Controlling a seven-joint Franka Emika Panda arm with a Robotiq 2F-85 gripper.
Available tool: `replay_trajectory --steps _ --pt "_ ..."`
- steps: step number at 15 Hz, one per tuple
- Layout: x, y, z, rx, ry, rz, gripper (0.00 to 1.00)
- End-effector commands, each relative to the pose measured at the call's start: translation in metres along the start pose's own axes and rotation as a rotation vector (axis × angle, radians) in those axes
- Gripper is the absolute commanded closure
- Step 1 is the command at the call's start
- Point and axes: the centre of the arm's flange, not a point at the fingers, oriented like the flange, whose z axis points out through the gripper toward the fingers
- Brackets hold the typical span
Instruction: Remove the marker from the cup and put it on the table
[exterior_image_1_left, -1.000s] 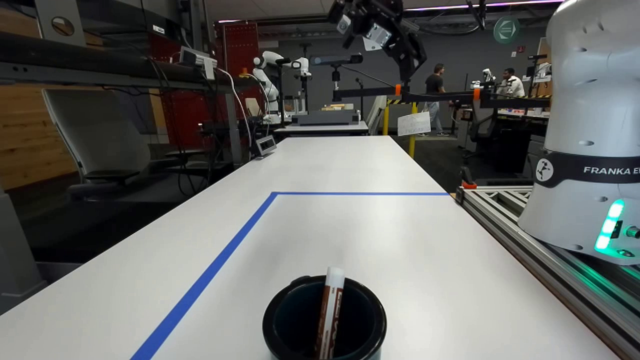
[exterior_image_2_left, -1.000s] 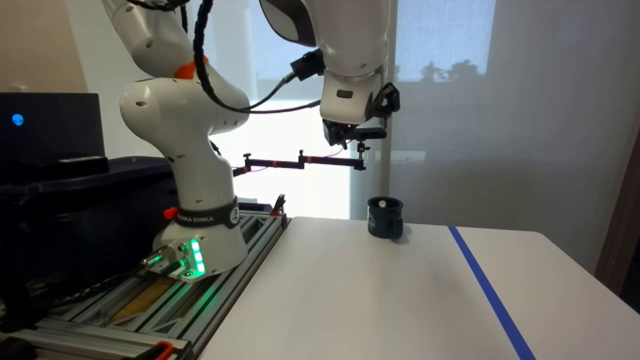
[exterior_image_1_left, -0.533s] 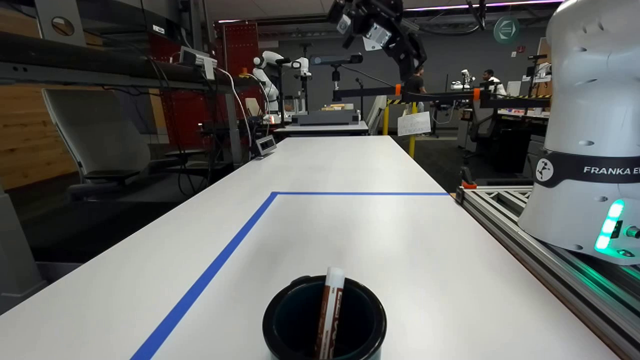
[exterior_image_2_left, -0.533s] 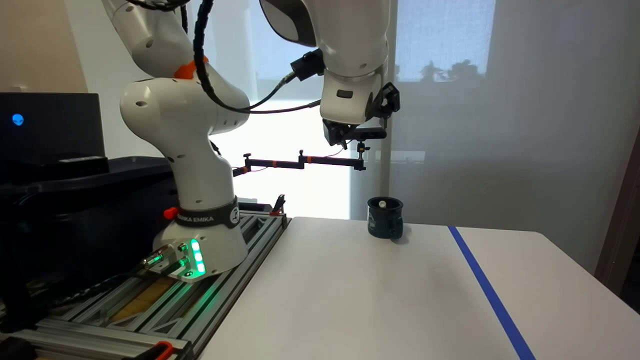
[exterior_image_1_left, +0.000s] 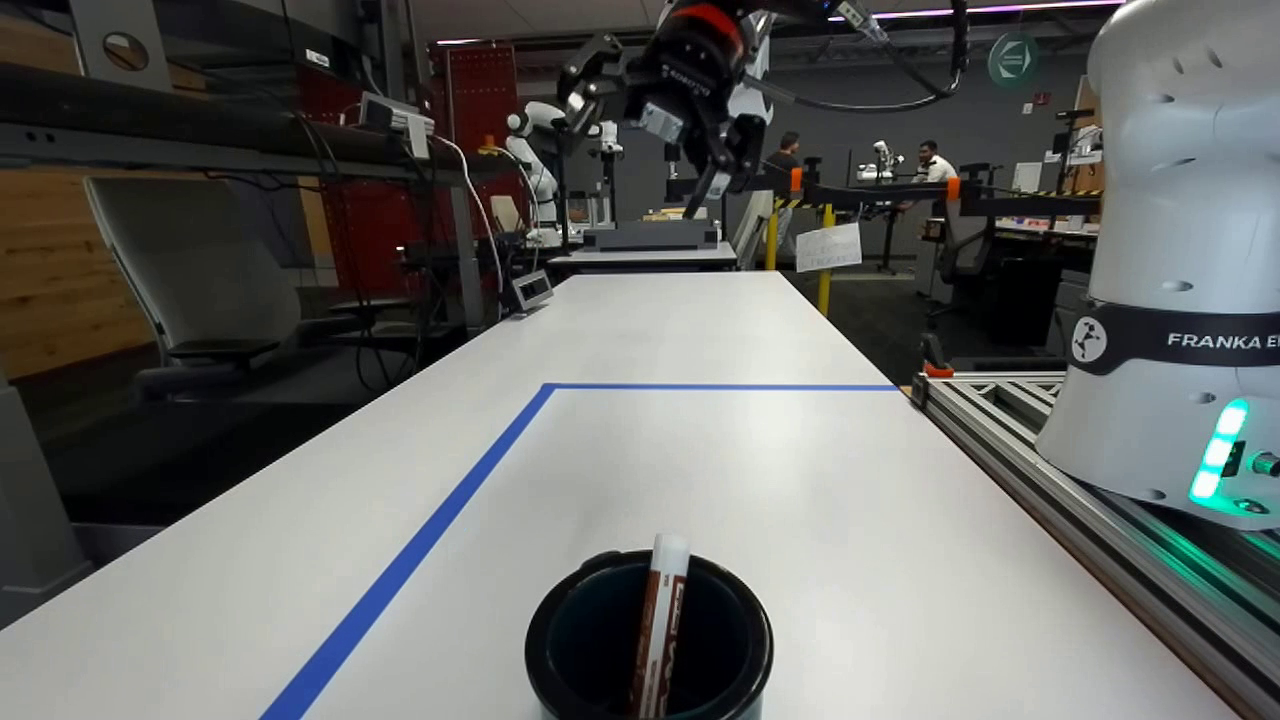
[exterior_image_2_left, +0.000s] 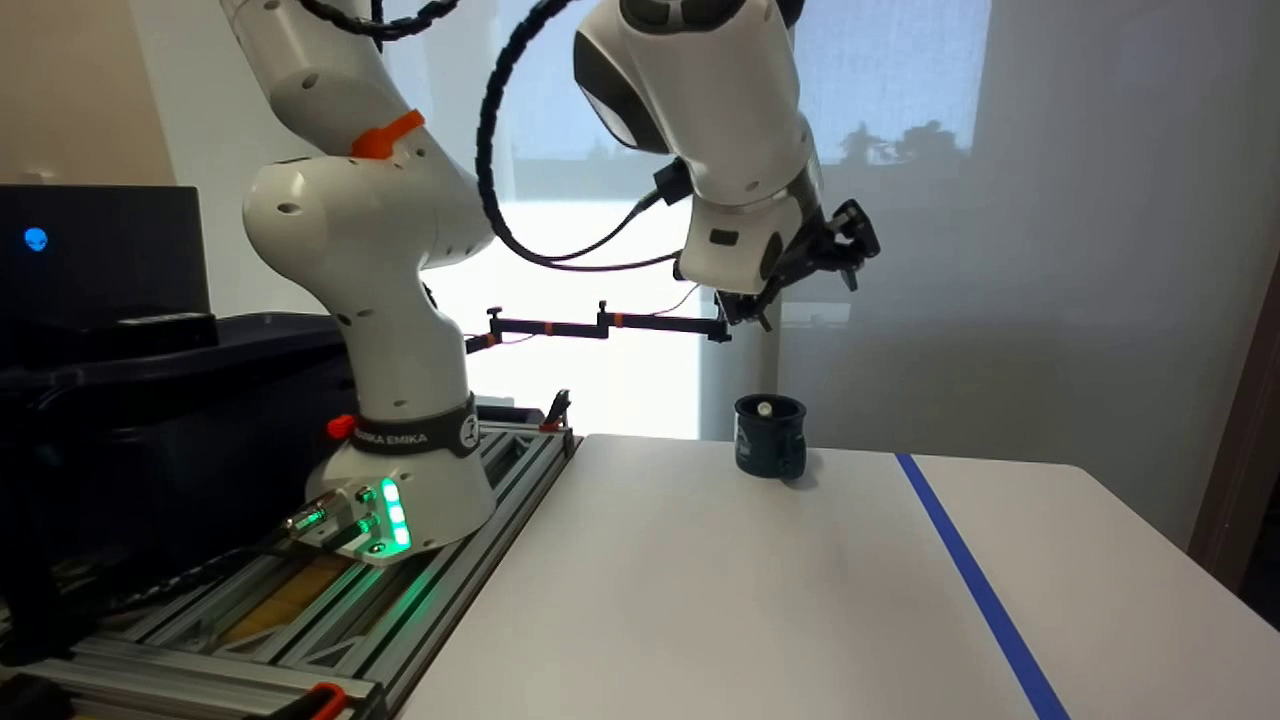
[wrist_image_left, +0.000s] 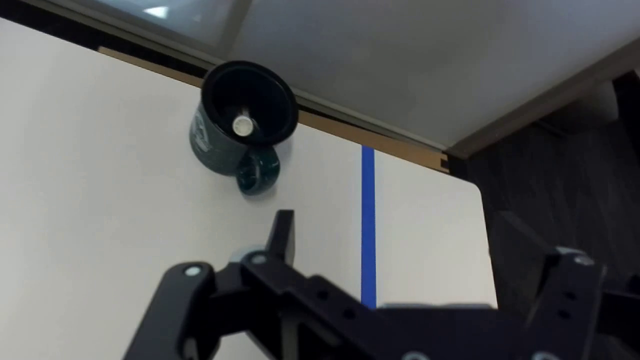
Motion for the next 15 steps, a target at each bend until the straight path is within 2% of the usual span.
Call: replay_trajectory --steps 1,4,5,6,15 --pt "-0.005 0.028 0.043 0.124 0.078 0.117 0.00" --pt "-0.003 0.029 0.059 0.174 0.115 0.187 0.00" --pt "-0.005 0.030 0.063 0.174 0.119 0.201 0.00" --pt "0.012 0.003 0.053 0.141 0.104 0.184 0.00" --pt "0.014 0.005 0.056 0.138 0.106 0.193 0.00"
